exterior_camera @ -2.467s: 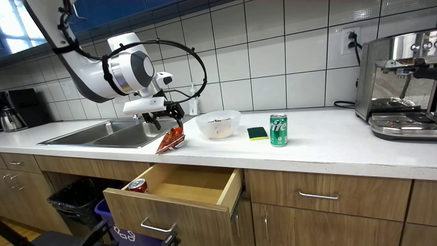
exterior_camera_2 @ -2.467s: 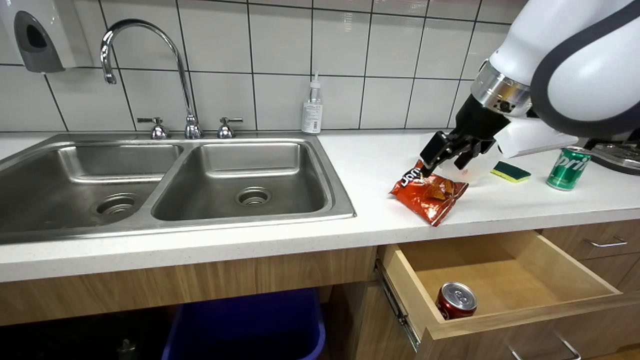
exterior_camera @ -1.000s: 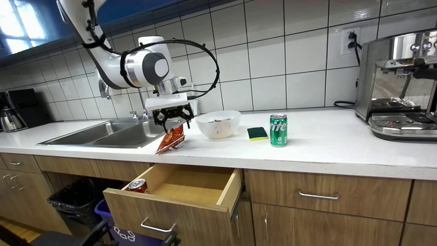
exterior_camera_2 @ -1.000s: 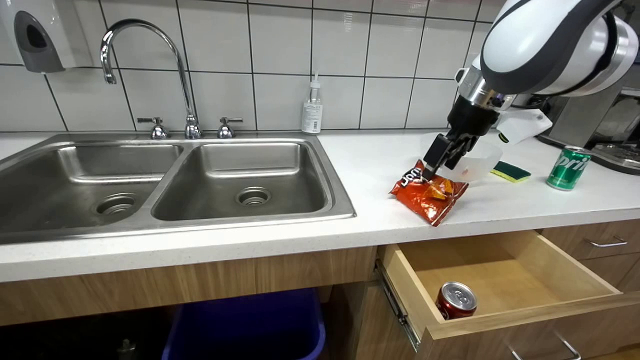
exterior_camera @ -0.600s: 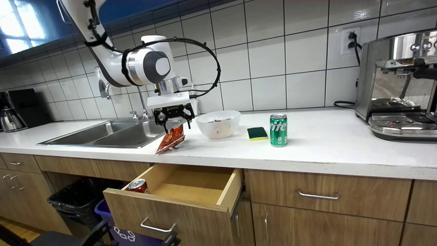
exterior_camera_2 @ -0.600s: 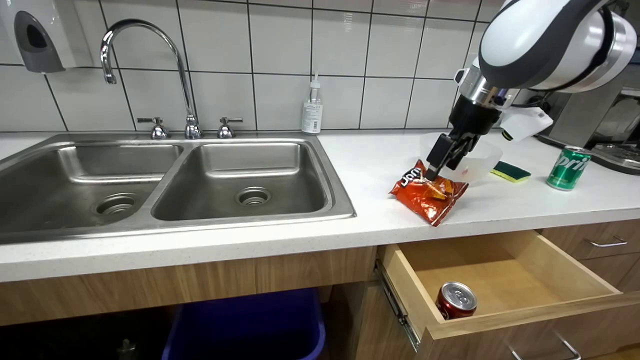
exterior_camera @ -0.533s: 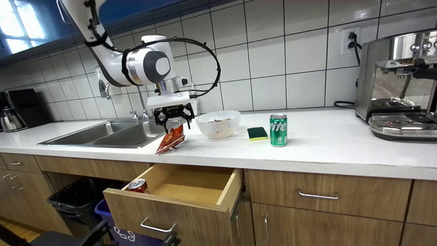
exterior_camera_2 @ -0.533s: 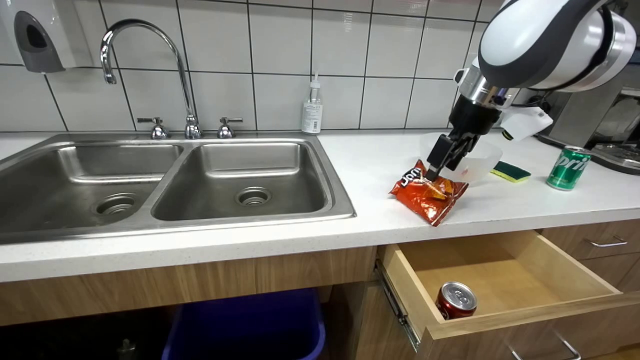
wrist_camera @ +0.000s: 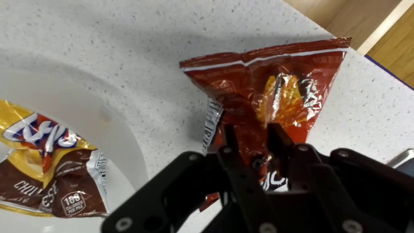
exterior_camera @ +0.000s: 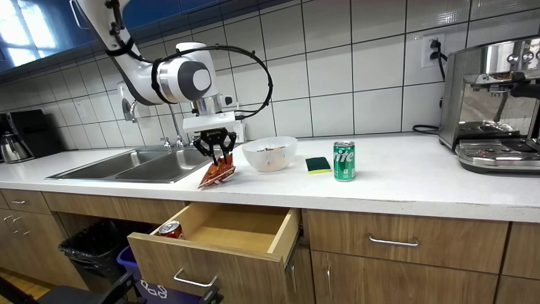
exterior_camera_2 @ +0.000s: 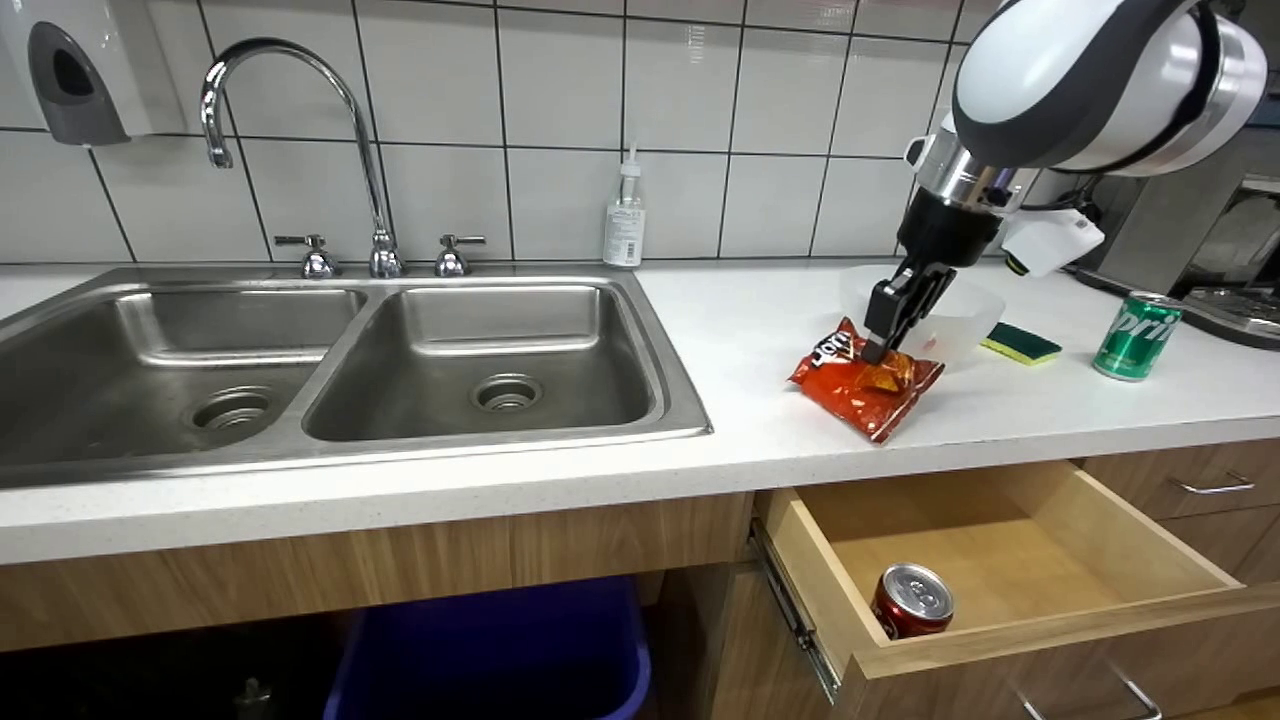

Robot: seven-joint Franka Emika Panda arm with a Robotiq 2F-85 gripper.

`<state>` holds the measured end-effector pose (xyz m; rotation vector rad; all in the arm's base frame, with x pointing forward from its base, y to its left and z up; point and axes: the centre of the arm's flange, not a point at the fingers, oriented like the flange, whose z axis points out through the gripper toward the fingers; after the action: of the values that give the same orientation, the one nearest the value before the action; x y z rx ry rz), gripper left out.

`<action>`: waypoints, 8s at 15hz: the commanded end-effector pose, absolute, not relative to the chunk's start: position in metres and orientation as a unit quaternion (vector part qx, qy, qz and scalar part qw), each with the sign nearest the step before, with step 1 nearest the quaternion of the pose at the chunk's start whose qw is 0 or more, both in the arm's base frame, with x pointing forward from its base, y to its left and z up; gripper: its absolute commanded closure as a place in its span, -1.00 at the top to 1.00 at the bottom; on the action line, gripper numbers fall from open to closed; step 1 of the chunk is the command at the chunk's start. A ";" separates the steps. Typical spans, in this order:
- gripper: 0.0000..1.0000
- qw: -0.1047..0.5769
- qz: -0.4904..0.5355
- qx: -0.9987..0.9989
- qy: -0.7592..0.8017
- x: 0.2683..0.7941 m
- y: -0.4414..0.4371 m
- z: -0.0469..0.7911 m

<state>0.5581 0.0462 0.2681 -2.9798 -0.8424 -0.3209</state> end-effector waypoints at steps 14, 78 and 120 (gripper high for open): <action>-1.00 0.026 -0.104 -0.954 -0.282 0.558 0.033 0.289; -1.00 -0.039 -0.013 -0.971 -0.234 0.450 0.073 0.189; 1.00 -0.067 -0.112 -0.968 -0.215 0.515 0.027 0.288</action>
<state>0.4983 0.0345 0.2767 -3.1794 -0.6906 -0.3554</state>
